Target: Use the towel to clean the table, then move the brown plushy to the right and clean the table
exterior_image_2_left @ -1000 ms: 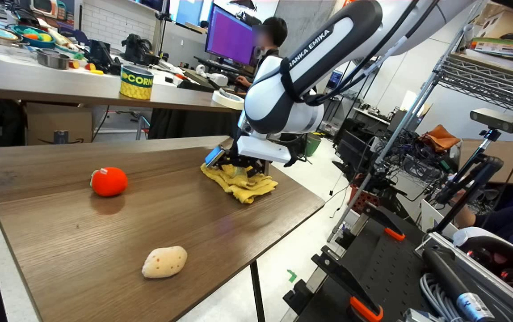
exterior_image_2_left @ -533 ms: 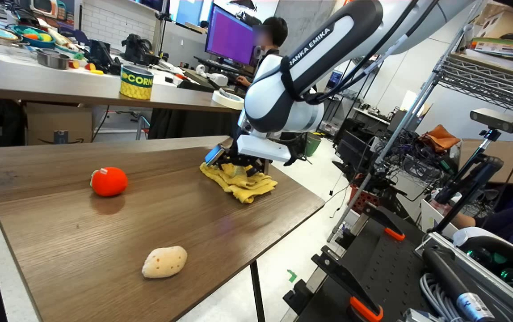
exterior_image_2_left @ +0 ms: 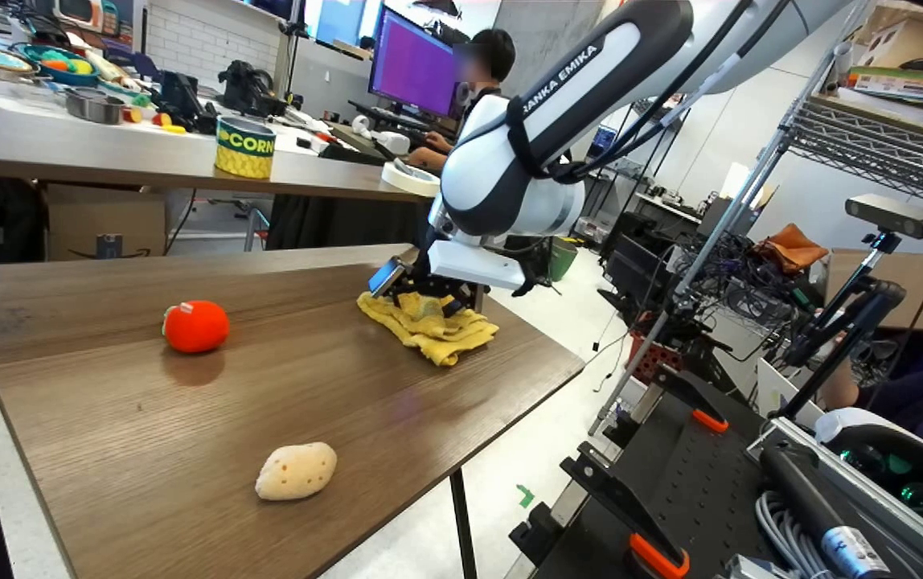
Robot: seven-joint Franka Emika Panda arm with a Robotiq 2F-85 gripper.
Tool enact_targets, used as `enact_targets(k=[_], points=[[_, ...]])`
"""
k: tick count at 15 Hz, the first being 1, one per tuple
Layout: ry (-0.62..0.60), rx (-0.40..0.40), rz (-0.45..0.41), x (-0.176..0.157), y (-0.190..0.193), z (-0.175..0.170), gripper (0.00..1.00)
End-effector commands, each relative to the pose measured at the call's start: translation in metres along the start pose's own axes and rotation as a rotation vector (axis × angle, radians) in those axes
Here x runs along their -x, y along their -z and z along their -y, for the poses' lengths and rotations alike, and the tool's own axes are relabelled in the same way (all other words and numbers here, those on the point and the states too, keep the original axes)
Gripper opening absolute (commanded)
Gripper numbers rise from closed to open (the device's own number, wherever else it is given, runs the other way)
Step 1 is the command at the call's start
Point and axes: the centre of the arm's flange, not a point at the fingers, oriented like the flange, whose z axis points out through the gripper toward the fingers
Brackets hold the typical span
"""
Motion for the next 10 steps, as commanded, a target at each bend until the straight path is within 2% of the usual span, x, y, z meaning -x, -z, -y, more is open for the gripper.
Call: enact_targets(k=[1, 3, 4, 7, 9, 10], points=[[0.041, -0.08, -0.02, 0.018, 0.048, -0.015, 1.0], [0.066, -0.089, -0.033, 0.02, 0.057, -0.016, 1.0], [0.046, -0.054, -0.027, 0.004, 0.036, -0.003, 1.0], [0.059, -0.059, -0.022, 0.009, 0.046, -0.009, 1.0], [0.048, -0.067, -0.037, 0.001, 0.024, -0.003, 1.0], [0.034, -0.045, -0.023, -0.005, 0.009, -0.002, 1.0]])
